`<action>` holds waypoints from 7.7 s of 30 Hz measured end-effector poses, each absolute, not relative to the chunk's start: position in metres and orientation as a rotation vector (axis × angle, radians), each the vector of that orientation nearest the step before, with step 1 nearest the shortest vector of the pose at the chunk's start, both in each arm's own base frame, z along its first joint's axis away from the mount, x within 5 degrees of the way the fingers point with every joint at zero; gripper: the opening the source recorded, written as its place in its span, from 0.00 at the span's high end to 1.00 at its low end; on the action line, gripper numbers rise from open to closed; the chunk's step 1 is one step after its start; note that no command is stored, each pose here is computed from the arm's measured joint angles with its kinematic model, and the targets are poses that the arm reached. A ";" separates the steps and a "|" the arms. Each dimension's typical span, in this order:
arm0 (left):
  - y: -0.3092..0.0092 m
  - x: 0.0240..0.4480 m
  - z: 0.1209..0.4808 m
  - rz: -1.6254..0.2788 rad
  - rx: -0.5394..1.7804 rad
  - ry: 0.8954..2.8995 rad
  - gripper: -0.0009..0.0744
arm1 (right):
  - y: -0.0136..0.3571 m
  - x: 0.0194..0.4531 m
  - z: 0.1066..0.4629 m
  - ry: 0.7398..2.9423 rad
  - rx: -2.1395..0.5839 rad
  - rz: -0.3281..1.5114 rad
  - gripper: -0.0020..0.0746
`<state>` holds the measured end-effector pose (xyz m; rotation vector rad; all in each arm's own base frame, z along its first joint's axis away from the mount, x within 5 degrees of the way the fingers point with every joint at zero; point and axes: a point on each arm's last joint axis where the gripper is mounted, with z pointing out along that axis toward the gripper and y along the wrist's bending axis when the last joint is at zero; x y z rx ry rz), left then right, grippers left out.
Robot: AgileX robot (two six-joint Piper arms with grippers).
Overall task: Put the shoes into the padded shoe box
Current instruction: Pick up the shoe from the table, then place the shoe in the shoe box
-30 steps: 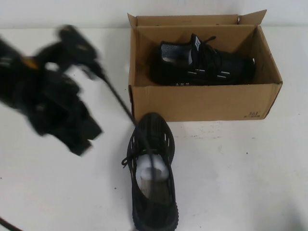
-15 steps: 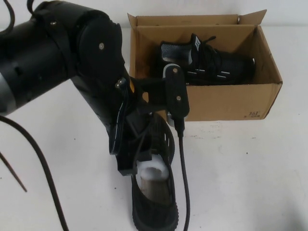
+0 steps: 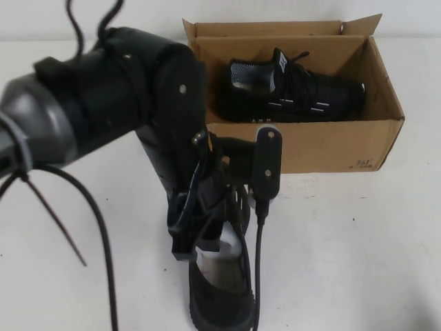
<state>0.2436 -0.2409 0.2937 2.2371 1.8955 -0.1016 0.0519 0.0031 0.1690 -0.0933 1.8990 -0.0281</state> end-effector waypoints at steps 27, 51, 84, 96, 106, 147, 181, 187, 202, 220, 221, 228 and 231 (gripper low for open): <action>-0.251 0.264 0.272 0.018 2.222 1.843 0.56 | 0.003 0.052 0.169 1.899 -0.093 -0.028 0.98; -0.254 0.268 0.263 0.023 2.226 1.845 0.68 | 0.003 0.052 0.169 1.899 -0.093 -0.028 0.98; -0.240 0.256 0.426 -0.395 0.738 2.331 0.99 | 0.003 0.052 0.169 1.899 -0.093 -0.028 0.98; -0.272 0.294 0.432 -0.622 0.452 2.116 0.99 | 0.003 0.052 0.169 1.897 -0.093 -0.028 0.98; -0.292 0.326 0.401 -0.681 0.347 2.095 0.99 | 0.003 0.052 0.169 1.895 -0.093 -0.028 0.98; -0.316 0.366 0.339 -0.634 0.274 2.126 0.99 | 0.003 0.052 0.169 1.893 -0.093 -0.028 0.98; -0.320 0.380 0.333 -0.662 0.254 2.017 0.99 | 0.003 0.052 0.169 1.893 -0.093 -0.028 0.98; -0.318 0.383 0.331 -0.658 0.243 2.021 0.99 | 0.003 0.052 0.169 1.893 -0.093 -0.028 0.98; -0.333 0.376 0.315 -0.672 0.261 2.073 0.99 | 0.003 0.052 0.169 1.893 -0.093 -0.028 0.98; -0.341 0.372 0.306 -0.671 0.274 2.119 0.99 | 0.003 0.052 0.169 1.893 -0.093 -0.028 0.98; -0.341 0.372 0.305 -0.672 0.273 2.121 0.99 | 0.003 0.052 0.169 1.893 -0.093 -0.028 0.98; -0.346 0.375 0.285 -0.683 0.247 2.185 0.99 | 0.003 0.052 0.169 1.893 -0.093 -0.028 0.98; -0.347 0.376 0.281 -0.686 0.242 2.197 0.99 | 0.003 0.052 0.169 1.893 -0.093 -0.028 0.98</action>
